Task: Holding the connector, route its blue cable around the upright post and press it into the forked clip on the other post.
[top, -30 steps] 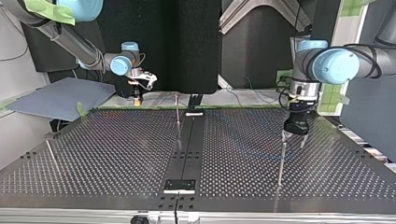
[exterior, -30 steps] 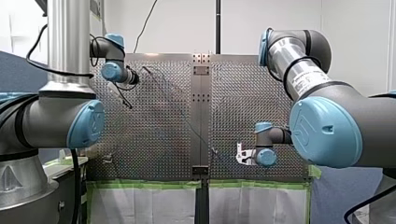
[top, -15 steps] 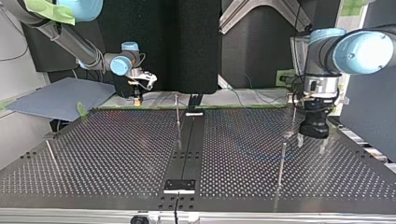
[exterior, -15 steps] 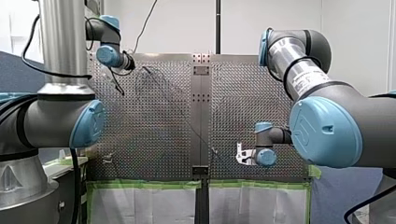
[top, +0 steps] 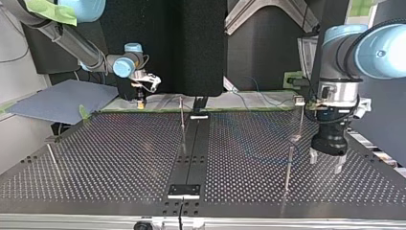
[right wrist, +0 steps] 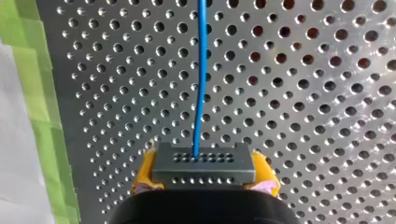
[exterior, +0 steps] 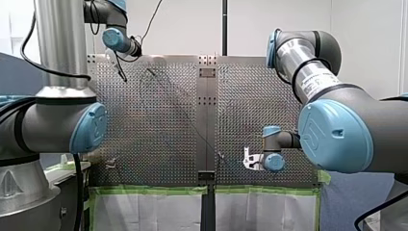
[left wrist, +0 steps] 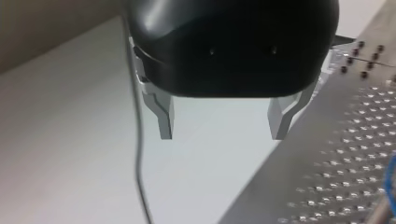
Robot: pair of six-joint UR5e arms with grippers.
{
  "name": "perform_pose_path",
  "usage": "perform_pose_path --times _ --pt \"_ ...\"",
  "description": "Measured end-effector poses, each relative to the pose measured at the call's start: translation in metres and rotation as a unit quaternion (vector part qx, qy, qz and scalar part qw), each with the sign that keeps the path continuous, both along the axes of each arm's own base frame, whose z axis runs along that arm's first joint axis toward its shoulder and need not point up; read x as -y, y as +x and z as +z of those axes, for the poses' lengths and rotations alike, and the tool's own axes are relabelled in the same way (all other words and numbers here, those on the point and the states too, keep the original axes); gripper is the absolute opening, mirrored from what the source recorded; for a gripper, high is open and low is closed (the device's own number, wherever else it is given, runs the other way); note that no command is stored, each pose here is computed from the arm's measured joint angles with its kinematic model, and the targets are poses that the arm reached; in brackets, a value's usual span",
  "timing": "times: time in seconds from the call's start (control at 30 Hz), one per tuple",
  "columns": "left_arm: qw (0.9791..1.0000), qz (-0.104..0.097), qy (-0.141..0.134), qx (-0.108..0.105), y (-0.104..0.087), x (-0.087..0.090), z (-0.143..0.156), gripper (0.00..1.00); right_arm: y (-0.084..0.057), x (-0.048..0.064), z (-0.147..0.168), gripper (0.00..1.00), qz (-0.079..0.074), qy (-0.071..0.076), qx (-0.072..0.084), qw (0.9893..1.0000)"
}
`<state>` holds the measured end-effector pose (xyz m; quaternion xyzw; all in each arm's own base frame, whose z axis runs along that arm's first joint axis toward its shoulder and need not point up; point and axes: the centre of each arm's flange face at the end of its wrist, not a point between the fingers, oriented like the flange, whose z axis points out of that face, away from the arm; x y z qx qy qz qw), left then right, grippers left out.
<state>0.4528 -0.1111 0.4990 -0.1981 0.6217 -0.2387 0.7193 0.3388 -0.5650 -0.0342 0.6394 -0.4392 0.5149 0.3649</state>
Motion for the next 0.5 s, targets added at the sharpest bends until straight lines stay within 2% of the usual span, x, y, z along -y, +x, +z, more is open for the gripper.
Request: perform_pose_path --times 0.23,0.5 --pt "0.9992 0.000 0.027 -0.030 0.013 0.022 -0.003 1.00 0.000 0.000 0.000 0.00 0.000 0.000 0.001 1.0000" --pt "0.9974 0.000 0.059 -0.042 0.011 0.047 0.012 1.00 -0.001 0.001 0.000 0.00 -0.001 -0.001 0.002 1.0000"
